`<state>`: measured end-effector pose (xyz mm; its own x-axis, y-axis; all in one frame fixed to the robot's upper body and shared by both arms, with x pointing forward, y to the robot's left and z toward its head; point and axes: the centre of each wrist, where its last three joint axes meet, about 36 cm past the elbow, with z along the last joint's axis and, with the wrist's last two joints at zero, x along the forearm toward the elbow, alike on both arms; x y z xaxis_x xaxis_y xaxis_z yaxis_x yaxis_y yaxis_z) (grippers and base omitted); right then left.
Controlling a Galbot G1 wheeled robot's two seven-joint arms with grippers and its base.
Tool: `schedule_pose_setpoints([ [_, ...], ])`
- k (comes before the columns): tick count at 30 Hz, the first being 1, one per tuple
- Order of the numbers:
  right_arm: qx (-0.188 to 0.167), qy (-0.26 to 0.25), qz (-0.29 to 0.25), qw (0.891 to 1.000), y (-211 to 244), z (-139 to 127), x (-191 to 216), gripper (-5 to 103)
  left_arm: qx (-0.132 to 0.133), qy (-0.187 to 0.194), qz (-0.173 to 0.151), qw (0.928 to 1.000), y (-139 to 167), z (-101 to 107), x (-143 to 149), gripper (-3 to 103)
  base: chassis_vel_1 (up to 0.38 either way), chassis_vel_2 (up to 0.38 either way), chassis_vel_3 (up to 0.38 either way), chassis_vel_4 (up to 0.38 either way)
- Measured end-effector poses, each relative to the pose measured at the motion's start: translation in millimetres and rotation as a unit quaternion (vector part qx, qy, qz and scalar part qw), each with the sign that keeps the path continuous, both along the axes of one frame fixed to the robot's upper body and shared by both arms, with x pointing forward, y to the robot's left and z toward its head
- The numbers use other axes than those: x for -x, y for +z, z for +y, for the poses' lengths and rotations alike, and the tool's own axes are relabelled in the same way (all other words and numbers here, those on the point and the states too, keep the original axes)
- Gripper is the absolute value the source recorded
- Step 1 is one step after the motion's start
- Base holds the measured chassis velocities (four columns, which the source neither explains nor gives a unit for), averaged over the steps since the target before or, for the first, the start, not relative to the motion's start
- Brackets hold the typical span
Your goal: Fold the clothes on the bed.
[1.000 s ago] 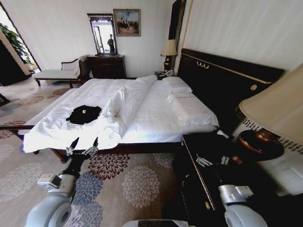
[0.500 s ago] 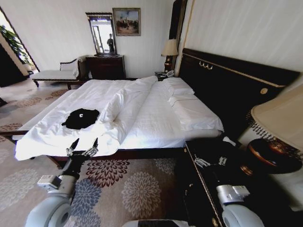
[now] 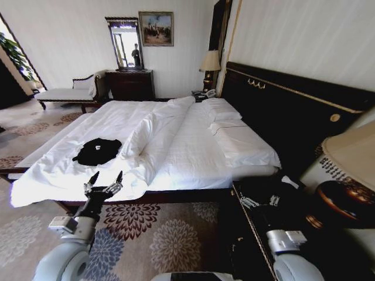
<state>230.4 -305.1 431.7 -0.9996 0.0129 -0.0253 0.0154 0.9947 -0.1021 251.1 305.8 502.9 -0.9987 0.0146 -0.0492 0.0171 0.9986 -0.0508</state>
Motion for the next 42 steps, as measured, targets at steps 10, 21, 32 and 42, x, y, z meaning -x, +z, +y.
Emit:
schedule_pose_setpoints([
  [10, 0.0, -0.001, 0.004, 1.0, -5.6, 3.4, -0.4, 100, 0.003, -0.002, 0.003, 1.0, -2.7, -5.1, 0.2, 99, -0.113, 0.121, 0.112, -0.107],
  [21, -0.001, -0.003, 0.006, 1.0, -7.6, 3.8, -0.1, 100, 0.003, -0.001, 0.008, 1.0, -3.9, -6.8, 3.6, 99, -0.13, 0.143, 0.123, -0.131],
  [32, 0.004, 0.0, 0.008, 1.0, -7.9, 5.3, 0.2, 100, 0.004, 0.001, 0.01, 0.9999, -2.7, -7.8, 6.5, 99, -0.126, 0.116, 0.114, -0.122],
  [42, 0.014, -0.001, 0.01, 1.0, -6.4, 4.6, 1.8, 100, 0.005, -0.003, 0.009, 0.9999, -1.8, -9.4, 6.5, 99, -0.123, 0.127, 0.134, -0.122],
])
